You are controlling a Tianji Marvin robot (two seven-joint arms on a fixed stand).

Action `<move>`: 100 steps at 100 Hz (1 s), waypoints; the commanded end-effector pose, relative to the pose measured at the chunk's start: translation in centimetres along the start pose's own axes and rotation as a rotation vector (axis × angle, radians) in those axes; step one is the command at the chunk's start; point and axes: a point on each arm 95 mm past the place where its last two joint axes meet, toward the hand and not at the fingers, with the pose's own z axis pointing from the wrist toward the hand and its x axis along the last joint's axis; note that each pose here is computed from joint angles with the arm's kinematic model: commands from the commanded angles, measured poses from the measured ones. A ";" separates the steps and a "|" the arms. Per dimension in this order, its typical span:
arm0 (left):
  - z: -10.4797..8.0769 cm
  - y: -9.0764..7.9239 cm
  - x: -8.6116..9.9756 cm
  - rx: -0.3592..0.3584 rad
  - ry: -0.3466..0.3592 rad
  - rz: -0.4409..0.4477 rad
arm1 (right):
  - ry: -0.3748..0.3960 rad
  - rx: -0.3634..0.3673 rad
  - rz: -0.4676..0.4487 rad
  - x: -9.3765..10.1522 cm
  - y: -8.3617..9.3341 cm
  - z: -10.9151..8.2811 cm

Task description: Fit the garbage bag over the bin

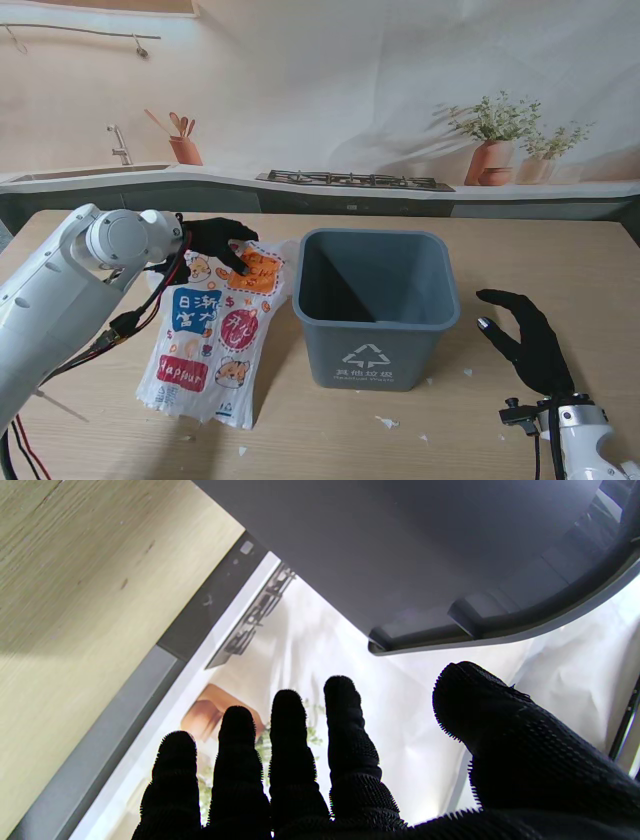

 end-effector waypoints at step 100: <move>-14.1 -7.1 10.7 0.778 0.190 0.425 | -0.021 0.012 0.012 -0.1 -0.5 -0.3</move>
